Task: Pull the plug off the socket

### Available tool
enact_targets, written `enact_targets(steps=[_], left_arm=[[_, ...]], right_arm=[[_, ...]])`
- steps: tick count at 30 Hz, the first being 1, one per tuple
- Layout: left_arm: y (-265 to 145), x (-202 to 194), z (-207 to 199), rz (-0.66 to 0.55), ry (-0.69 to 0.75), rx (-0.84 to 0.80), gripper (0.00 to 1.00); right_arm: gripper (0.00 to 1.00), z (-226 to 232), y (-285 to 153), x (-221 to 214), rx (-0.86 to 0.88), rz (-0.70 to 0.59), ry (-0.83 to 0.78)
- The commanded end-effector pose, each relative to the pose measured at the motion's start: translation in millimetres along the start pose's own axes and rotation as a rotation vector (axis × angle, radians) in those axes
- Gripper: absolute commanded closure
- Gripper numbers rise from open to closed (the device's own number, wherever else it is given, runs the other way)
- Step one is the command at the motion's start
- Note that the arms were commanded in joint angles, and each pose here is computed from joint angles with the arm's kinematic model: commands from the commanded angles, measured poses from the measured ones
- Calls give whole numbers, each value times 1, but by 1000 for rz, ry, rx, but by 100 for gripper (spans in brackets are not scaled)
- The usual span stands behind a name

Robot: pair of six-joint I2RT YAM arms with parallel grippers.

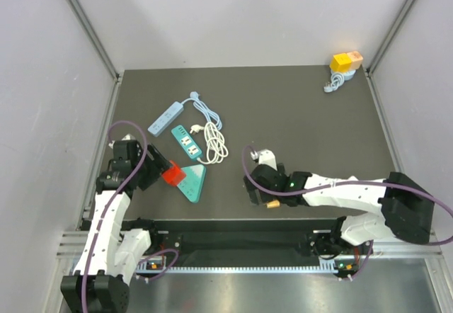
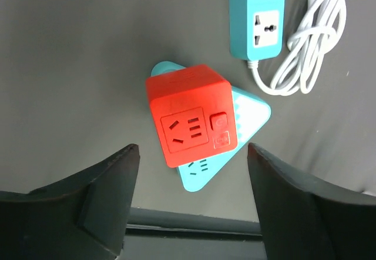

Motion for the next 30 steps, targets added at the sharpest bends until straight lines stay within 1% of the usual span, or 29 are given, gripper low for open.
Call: enact_targets(steps=[1,3,4,5,6,7,8,9,12,14,15,17,18,19,20,21,22,25,29,30], left_arm=[[-11,9,-11,-32,12,-47,20],[-10,9,-13,-16,14,-60,23],[-11,9,-14,-8,13,-61,26],[-11,8,-15,2,16,-68,30],[-12,8,-16,5,24,-76,30],[-14,8,-17,7,29,-88,31],[-15,8,-19,16,33,-104,31],[-16,8,-20,12,42,-121,31],[-17,9,-26,33,78,-184,31],[-18,8,-30,67,118,-227,31],[-16,7,-31,99,122,-230,32],[-12,7,-29,112,114,-205,31],[-9,6,-26,128,96,-167,30],[-6,8,-21,97,65,-96,28],[-5,8,-18,91,49,-57,26],[-4,9,-15,75,34,-21,25],[-3,10,-13,61,9,10,24],[0,8,-15,70,-44,-6,23],[8,4,-20,133,-103,-29,23],[11,3,-20,147,-110,-15,23]], right_arm=[[7,26,-14,55,59,-175,-18],[7,37,-14,70,88,-211,-43],[7,47,-18,90,124,-277,-50],[9,55,-13,96,149,-290,-65],[9,61,-11,103,174,-315,-76],[9,73,-14,122,221,-394,-83],[9,82,-4,124,259,-390,-110],[10,88,-2,129,288,-412,-122],[10,111,12,141,427,-521,-132],[10,118,30,124,508,-504,-159],[10,124,31,128,561,-568,-146],[11,125,50,109,605,-531,-150],[11,127,54,107,621,-521,-143],[11,129,56,104,633,-501,-134],[12,132,56,101,662,-488,-138],[11,134,54,103,689,-514,-126],[12,133,55,98,698,-500,-115],[14,134,57,99,707,-493,-92],[18,138,64,98,775,-452,-47],[21,138,65,101,788,-460,-29]])
Point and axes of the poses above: each gripper's point midway between its finger pads, its own y axis out along the fingers, its own z axis along the line the jaws close on, x = y × z, the point moved 9 cm from there along -y, back along the fingers, and after that the axes turned 3 degrees about -y, right-handed, at the moved point
